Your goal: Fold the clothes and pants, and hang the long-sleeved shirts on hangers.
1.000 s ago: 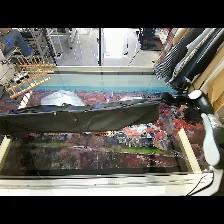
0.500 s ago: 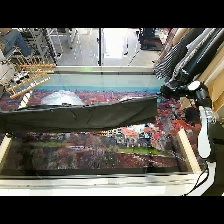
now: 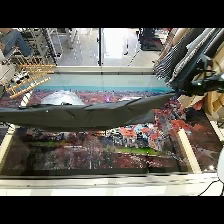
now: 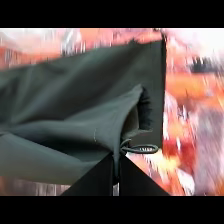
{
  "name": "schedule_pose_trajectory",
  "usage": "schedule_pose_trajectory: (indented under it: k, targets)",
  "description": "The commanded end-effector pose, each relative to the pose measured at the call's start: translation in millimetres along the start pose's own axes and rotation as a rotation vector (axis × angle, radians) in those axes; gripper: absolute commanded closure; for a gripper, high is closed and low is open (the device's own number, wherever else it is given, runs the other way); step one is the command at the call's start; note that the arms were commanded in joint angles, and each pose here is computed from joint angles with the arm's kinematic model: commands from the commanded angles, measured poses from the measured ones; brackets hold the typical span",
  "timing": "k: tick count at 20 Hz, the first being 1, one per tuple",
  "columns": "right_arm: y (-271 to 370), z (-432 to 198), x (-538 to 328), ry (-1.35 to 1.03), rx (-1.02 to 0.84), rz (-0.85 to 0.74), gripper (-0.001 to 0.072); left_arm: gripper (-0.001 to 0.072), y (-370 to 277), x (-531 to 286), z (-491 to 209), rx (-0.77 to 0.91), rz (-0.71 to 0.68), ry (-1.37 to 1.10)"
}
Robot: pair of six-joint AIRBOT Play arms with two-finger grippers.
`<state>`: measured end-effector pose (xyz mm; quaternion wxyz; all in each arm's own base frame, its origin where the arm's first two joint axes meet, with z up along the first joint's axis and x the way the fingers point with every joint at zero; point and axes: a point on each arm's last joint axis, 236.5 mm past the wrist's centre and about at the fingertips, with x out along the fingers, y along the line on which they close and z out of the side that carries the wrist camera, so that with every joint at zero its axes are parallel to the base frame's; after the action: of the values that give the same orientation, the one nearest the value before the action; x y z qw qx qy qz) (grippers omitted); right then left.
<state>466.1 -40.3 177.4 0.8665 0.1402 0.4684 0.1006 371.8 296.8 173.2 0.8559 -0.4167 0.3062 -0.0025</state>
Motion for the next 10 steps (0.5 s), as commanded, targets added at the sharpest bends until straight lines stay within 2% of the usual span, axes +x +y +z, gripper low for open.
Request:
schedule_pose_trajectory:
  k: [1, 4, 8, 10]
  targets:
    - [-8.8, -45.3, -46.8, 0.117, 0.010, -0.059, 0.0695, 0.0694, 31.4, -34.6, -26.1, -0.038, 0.078, 0.076]
    - [-40.6, -54.3, -33.4, 0.158, 0.089, -0.132, 0.0694, 0.0694, 71.8, -40.9, -6.5, -0.073, 0.204, -0.016]
    - [-66.7, -54.4, 90.9, 0.210, 0.187, -0.096, 0.0693, 0.0695, 90.4, 16.2, -8.2, -0.133, 0.171, 0.038]
    - [-69.1, -21.3, 162.5, 0.078, 0.216, -0.080, 0.0694, 0.0694, 100.1, 67.0, -15.6, -0.157, 0.150, 0.089]
